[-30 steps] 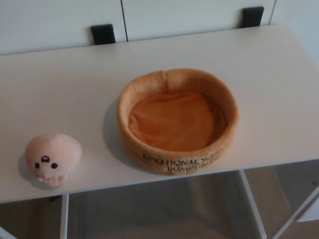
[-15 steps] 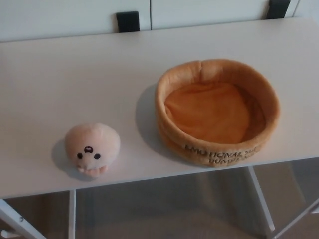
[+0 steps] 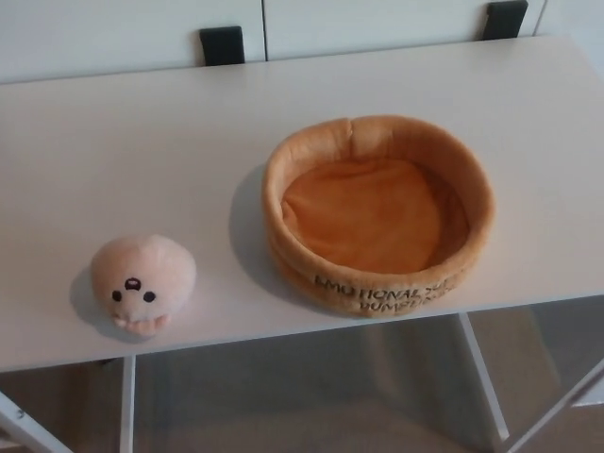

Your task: The robot walks towards a table in front, picks a dumpling toy with left hand and puts it in an orange round plate

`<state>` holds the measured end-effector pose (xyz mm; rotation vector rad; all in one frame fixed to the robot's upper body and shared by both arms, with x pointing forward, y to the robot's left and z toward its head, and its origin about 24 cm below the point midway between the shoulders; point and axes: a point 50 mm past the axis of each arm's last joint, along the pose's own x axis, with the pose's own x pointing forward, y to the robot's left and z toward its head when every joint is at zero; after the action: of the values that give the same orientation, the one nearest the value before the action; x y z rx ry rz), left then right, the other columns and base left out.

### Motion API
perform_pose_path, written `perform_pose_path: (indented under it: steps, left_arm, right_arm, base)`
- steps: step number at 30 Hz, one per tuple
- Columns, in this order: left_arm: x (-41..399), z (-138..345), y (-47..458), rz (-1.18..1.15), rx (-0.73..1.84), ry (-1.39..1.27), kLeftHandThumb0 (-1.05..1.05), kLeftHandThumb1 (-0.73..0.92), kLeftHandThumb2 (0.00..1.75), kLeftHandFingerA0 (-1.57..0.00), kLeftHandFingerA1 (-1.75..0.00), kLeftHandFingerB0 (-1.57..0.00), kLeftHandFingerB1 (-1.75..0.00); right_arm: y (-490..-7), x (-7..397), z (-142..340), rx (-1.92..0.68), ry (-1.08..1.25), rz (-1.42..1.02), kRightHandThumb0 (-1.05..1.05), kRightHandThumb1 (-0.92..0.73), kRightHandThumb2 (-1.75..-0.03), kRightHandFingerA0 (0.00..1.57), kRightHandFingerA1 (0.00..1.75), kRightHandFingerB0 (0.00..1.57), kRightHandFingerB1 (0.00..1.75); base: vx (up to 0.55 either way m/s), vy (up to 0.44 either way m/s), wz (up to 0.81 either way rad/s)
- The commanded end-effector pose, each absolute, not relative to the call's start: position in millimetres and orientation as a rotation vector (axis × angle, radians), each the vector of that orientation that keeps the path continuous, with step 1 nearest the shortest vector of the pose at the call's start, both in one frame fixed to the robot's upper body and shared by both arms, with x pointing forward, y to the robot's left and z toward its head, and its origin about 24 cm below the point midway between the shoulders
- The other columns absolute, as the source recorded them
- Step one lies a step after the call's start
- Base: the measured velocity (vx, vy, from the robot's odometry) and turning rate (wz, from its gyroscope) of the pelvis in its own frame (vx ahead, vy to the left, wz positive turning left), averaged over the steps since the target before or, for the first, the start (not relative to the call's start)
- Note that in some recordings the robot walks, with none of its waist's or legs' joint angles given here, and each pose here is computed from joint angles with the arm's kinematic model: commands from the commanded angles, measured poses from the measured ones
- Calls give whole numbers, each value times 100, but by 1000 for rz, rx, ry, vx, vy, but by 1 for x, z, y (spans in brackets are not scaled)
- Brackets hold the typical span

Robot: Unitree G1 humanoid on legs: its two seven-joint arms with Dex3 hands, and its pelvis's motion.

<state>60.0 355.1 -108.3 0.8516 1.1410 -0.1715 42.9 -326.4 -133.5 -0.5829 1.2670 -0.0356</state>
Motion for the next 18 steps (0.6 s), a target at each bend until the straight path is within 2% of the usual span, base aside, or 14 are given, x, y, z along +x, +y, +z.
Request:
perform_pose_path:
  steps: [1,2,3,4,5,10,11,13,14,15,16,17,18]
  left_arm:
    - [57,-106,360,-170,864,1157,-33,65,59,-60,-49,-41,-36]
    - [59,-106,359,-165,856,1152,-38,52,78,-57,-62,-34,-47]
    - [60,-106,359,-164,853,1150,-38,52,78,-57,-62,-34,-47]
    - [62,-106,360,-173,868,1151,-33,66,60,-60,-50,-39,-35]
    - [63,-105,360,-166,875,1147,-33,65,58,-67,-63,-39,-34]
    - [63,-105,360,-162,875,1144,-33,65,58,-67,-63,-39,-34]
    - [69,-97,365,-127,835,1091,-20,44,91,-61,-82,-11,-48]
    - [77,-85,373,-81,783,1004,-20,44,91,-61,-82,-11,-48]
    - [89,-67,370,-67,786,851,-33,52,56,-26,-35,-20,-28]
    - [101,-37,363,-62,794,661,-33,52,56,-26,-35,-20,-28]
    - [100,-16,357,-68,801,549,-39,43,62,-21,-38,-19,-34]
    - [97,4,350,-80,811,456,-39,43,62,-21,-38,-19,-34]
    - [94,13,349,-92,803,414,-20,37,89,-10,-52,-8,-51]
  right_arm:
    - [-330,43,-131,-592,1264,-38,-31,-66,-60,69,44,51,37]
    - [-330,43,-131,-588,1265,-47,-32,-64,-60,69,43,52,37]
    - [-330,44,-131,-587,1265,-49,-32,-64,-60,69,43,52,37]
    - [-330,44,-132,-587,1264,-51,-32,-64,-60,69,43,52,37]
    - [-330,44,-132,-589,1265,-52,-32,-65,-60,71,43,52,37]
    - [-330,44,-132,-591,1266,-52,-32,-65,-60,71,43,52,37]
    - [-330,43,-132,-590,1270,-49,-32,-65,-60,67,42,51,37]
    - [-330,41,-132,-590,1277,-45,-32,-65,-60,67,42,51,37]
    - [-332,43,-131,-585,1270,-51,-31,-64,-60,69,43,50,37]
    - [-334,45,-129,-578,1262,-59,-31,-64,-60,69,43,50,37]
    - [-334,45,-129,-578,1264,-60,-33,-63,-59,67,42,49,36]
    - [-334,44,-130,-579,1268,-59,-33,-63,-59,67,42,49,36]
    - [-334,44,-130,-579,1270,-58,-32,-64,-59,66,42,49,36]
  base:
    - [0,0,0]
    - [0,0,0]
    - [0,0,0]
    - [0,0,0]
    - [0,0,0]
    - [0,0,0]
    - [0,0,0]
    - [0,0,0]
    - [0,0,0]
    - [0,0,0]
    - [0,0,0]
    - [0,0,0]
    - [0,0,0]
